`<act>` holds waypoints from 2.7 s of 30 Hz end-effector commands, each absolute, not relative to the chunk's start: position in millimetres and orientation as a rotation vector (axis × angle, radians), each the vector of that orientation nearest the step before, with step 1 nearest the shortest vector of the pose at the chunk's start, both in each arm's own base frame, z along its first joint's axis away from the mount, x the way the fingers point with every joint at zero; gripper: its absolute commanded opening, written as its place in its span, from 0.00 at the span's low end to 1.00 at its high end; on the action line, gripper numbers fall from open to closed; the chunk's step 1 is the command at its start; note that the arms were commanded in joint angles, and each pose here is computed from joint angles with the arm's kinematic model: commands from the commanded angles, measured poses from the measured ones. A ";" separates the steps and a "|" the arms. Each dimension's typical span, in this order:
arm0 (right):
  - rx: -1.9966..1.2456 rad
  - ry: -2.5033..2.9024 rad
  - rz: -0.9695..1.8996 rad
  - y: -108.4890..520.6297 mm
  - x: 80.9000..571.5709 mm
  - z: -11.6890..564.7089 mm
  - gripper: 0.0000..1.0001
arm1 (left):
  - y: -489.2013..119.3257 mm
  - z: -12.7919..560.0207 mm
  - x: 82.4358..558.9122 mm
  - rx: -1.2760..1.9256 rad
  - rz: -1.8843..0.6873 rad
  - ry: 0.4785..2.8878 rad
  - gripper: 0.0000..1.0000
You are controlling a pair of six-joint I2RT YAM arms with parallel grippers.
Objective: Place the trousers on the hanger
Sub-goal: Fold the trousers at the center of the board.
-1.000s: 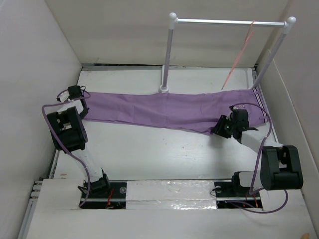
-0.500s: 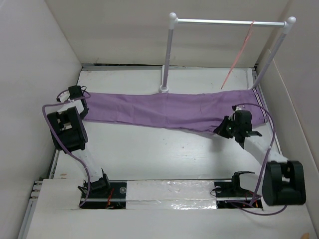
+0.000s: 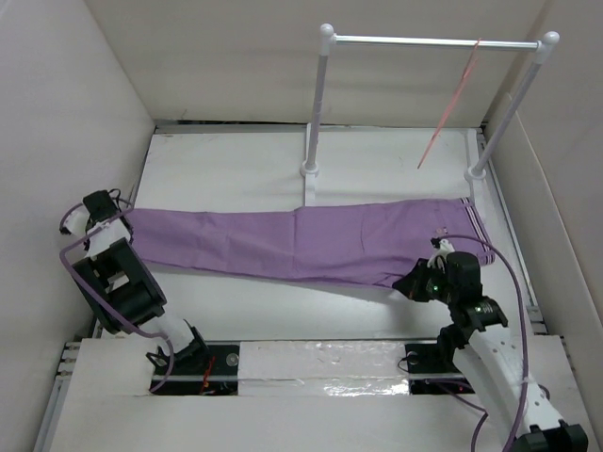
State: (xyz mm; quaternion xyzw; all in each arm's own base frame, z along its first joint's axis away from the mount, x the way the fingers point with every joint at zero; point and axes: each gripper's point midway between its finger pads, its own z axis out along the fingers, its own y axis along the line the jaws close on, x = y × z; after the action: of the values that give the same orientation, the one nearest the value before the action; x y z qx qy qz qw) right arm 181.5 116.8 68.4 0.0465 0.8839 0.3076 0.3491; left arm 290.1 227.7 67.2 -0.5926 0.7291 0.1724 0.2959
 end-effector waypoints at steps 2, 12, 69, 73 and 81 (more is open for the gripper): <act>0.092 2.328 0.836 119.7 154.0 64.8 0.00 | 215.9 51.7 264.5 -1.638 0.413 1.993 0.00; 0.151 2.134 0.636 92.3 196.3 118.9 0.93 | 209.4 99.4 293.6 -1.496 0.308 1.935 0.42; 0.041 1.907 0.667 210.6 252.0 212.3 0.00 | -190.6 110.6 269.1 -0.216 -0.456 2.037 0.00; -0.075 1.866 0.781 260.0 250.7 245.6 0.00 | -182.8 85.8 258.6 -0.247 -0.446 2.083 0.00; -0.098 1.606 0.997 273.3 289.7 361.1 0.00 | -199.8 53.5 236.0 -0.227 -0.477 2.156 0.00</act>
State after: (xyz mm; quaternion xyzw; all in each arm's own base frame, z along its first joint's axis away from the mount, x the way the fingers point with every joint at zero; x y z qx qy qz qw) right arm 275.9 273.5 252.5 -0.0486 0.7921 0.3398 0.5047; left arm 235.8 -186.1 51.6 -0.0787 0.8778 -0.1753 0.4387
